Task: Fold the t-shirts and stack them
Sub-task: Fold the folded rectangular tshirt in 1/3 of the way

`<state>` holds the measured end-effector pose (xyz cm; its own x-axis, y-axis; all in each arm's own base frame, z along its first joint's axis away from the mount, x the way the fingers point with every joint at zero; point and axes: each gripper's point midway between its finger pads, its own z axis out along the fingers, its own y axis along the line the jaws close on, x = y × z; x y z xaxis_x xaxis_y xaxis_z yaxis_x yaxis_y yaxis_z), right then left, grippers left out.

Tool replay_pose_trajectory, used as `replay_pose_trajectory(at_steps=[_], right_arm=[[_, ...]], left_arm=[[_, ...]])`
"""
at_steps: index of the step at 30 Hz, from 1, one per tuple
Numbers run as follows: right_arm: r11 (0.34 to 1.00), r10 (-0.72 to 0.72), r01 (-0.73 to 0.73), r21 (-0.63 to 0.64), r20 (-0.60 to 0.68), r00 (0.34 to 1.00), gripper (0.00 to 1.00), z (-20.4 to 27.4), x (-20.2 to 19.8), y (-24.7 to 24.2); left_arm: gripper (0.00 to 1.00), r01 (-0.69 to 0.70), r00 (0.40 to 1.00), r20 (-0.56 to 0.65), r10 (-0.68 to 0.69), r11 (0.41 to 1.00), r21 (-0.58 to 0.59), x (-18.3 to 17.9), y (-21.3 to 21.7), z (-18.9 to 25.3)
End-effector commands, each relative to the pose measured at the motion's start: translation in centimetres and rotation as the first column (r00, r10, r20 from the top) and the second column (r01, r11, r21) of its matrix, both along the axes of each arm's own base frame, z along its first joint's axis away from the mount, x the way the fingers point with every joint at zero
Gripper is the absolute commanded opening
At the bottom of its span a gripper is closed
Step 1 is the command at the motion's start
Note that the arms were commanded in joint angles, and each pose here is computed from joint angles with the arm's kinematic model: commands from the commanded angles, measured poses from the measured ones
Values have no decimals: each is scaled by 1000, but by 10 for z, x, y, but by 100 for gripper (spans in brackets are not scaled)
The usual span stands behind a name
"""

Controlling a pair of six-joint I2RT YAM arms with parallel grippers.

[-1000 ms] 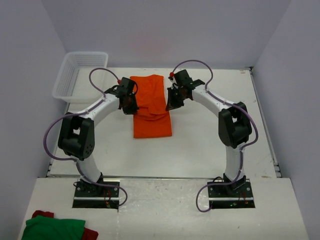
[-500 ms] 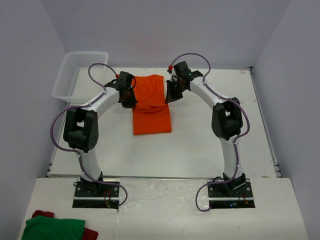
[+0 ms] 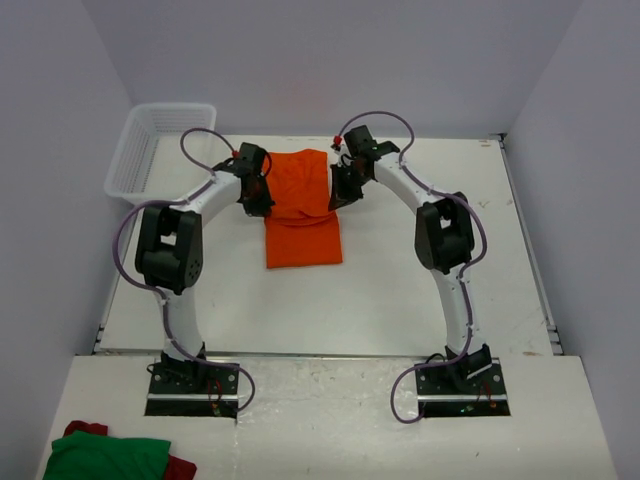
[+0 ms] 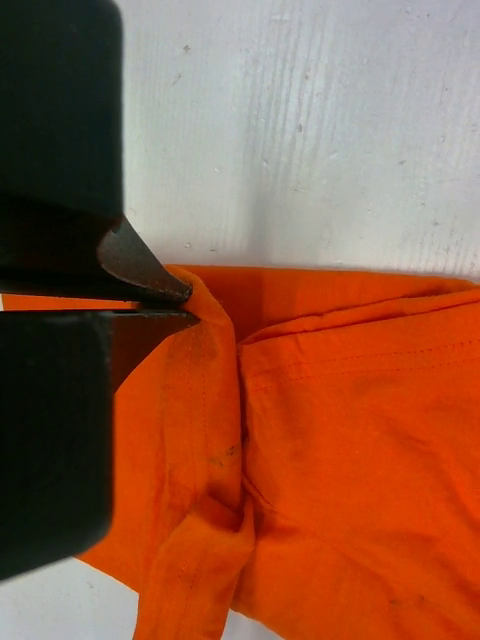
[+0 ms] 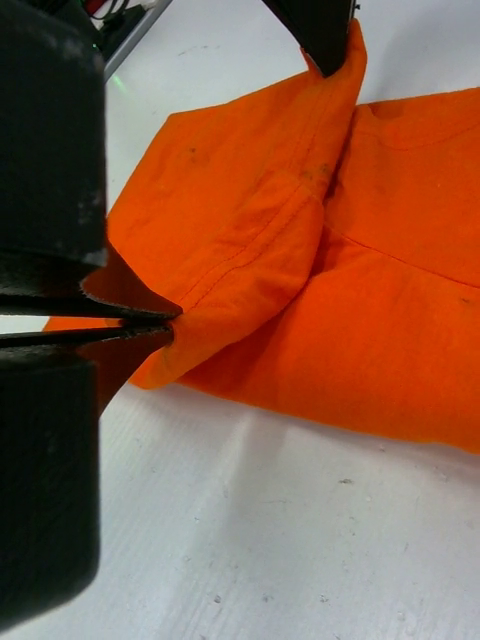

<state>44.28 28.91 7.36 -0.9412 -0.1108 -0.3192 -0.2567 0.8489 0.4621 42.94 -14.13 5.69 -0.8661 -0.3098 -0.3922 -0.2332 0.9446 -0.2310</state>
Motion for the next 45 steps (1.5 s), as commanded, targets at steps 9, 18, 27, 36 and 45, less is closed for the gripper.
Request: replay_pose_trajectory(at_steps=[9,18,27,36,45], right_arm=[[1000,-14,14,1,217,976,42,41,73,-15],[970,-86,190,-150,523,848,97,131,96,-81],[996,-69,81,-47,219,973,0,66,3,-42],[996,83,-84,4,115,990,0,29,-56,24],[990,144,-145,2,45,989,0,-7,-94,47]], left_arm=[[72,-118,975,208,74,971,210,58,41,49],[57,100,905,397,-152,984,148,44,-23,109],[0,399,870,313,-381,917,5,-38,-128,63],[0,421,872,255,-417,906,42,-42,-138,26],[0,406,891,195,-410,912,61,-30,-143,-2]])
